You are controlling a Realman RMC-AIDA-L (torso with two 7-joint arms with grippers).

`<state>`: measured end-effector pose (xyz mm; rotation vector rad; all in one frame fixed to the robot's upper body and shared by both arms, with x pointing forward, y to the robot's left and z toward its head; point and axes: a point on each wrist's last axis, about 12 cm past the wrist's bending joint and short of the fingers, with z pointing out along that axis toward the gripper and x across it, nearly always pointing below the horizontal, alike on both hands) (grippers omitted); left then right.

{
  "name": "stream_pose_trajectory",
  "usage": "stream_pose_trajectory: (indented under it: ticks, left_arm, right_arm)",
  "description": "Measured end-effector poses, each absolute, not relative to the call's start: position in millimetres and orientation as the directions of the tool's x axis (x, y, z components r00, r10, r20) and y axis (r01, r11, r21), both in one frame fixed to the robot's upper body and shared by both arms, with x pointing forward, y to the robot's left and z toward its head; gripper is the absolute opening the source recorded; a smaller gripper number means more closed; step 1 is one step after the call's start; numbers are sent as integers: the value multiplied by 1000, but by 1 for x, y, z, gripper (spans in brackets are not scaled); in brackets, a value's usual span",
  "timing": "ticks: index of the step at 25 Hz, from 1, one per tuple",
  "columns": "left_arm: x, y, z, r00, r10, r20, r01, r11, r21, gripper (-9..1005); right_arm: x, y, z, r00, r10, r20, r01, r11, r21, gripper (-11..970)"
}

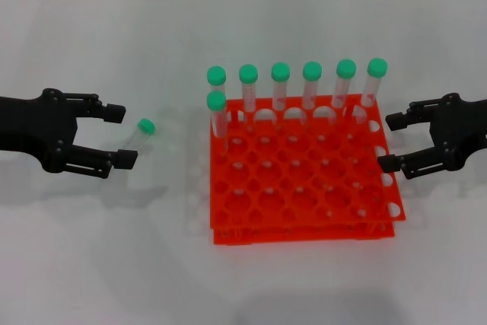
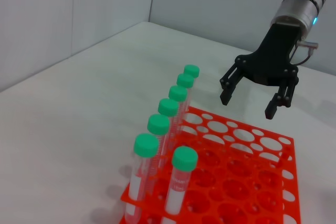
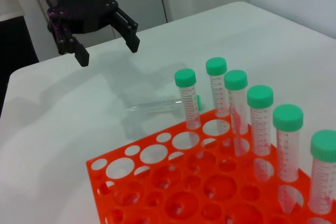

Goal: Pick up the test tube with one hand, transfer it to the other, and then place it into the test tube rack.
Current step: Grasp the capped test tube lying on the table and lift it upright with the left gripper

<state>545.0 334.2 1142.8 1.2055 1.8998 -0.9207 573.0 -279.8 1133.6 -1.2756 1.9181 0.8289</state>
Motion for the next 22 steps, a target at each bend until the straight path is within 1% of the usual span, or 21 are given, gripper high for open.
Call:
stream_pose_trajectory:
  ticks: [22]
  left_arm:
    - [540,334,1137,-336,429,-838,925,318,-208,830]
  right_arm:
    - [570,-278,1131,-284,-498,-819,-942,305,142,803]
